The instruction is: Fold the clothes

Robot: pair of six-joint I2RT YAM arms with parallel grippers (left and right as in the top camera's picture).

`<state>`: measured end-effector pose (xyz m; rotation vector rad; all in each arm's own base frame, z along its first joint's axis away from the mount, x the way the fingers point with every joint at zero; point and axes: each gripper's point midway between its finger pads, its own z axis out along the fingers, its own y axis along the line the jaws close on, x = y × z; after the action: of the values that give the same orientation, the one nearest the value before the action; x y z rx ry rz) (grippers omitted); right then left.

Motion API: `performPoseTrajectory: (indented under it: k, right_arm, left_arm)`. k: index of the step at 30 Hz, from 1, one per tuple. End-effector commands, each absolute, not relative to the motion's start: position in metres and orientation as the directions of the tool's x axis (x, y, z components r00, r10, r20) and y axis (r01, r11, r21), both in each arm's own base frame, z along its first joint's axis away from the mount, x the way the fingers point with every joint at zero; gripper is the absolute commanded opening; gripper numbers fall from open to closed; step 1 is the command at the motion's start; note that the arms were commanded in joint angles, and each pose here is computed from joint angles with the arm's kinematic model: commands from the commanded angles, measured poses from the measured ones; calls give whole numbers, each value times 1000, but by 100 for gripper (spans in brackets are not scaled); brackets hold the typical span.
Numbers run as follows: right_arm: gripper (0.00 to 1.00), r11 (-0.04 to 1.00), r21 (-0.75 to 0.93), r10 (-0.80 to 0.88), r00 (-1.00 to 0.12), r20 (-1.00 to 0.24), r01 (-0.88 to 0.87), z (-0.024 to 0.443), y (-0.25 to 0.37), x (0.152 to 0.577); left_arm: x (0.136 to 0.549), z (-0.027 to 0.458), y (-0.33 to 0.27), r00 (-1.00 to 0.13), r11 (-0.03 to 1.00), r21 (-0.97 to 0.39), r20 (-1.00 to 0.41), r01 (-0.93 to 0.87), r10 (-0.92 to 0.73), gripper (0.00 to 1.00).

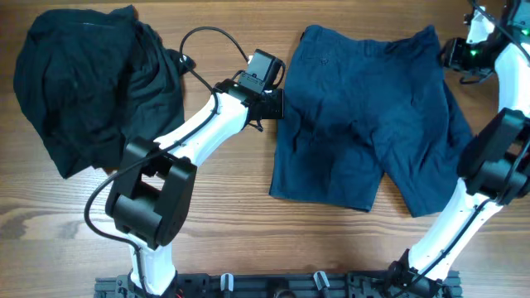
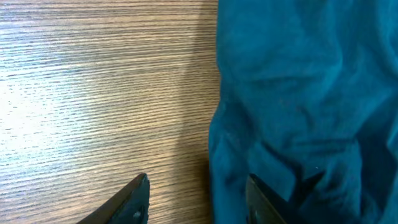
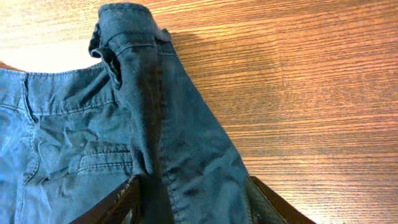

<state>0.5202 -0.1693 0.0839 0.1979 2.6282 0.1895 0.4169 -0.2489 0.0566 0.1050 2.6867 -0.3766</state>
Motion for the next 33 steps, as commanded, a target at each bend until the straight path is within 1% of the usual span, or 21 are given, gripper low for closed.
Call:
performPoseTrajectory:
  k: [1,3,7,10,13,18,23,28,30,32,33]
  right_arm:
    - [51,972,220,186,-843,-505,82,98,-164,528]
    - [51,966,251,193,-829,-525,66,105,-164,530]
    - [51,946,293,279,-807,-520,138,109,-186,523]
    - [51,942,304,287,-809,-513,141,107,-190,519]
    - [50,941,313,275,-828,-489,128,94,-177,522]
    - [48,940,332,221,-877,-427,75,58,-138,529]
    - [48,949,315,137,-885,-445,-11,56,-110,538]
    - [47,949,315,123,-897,-425,-19,49,-101,537]
    - [41,954,301,130,-896,-424,-4,52,-106,536]
    - [30,964,257,177,-892,-415,72,52,-126,533]
    - [16,966,238,196,-888,-415,102,54,-136,532]
  left_arm:
    - [421,56,-245,-905,965,-238,-426,111,0,50]
    - [421,56,-245,-905,965,-238,-426,111,0,49]
    - [421,56,-245,-905,965,-238,-426,111,0,49]
    - [421,56,-245,-905,965,-238,-426,112,0,49]
    - [421,56,-245,-905,965,-238,-426,111,0,50]
    - [421,56,-245,-905,965,-237,-425,111,0,50]
    - [421,56,-245,-905,965,-238,-426,111,0,50]
    - [421,56,-245,-905,965,-237,-426,111,0,50]
    - [421,56,-245,-905,965,-238,-426,111,0,50]
    - [421,56,-245,-905,965,-237,-426,111,0,50]
    - [421,56,-245,-905,965,-237,-426,111,0,50]
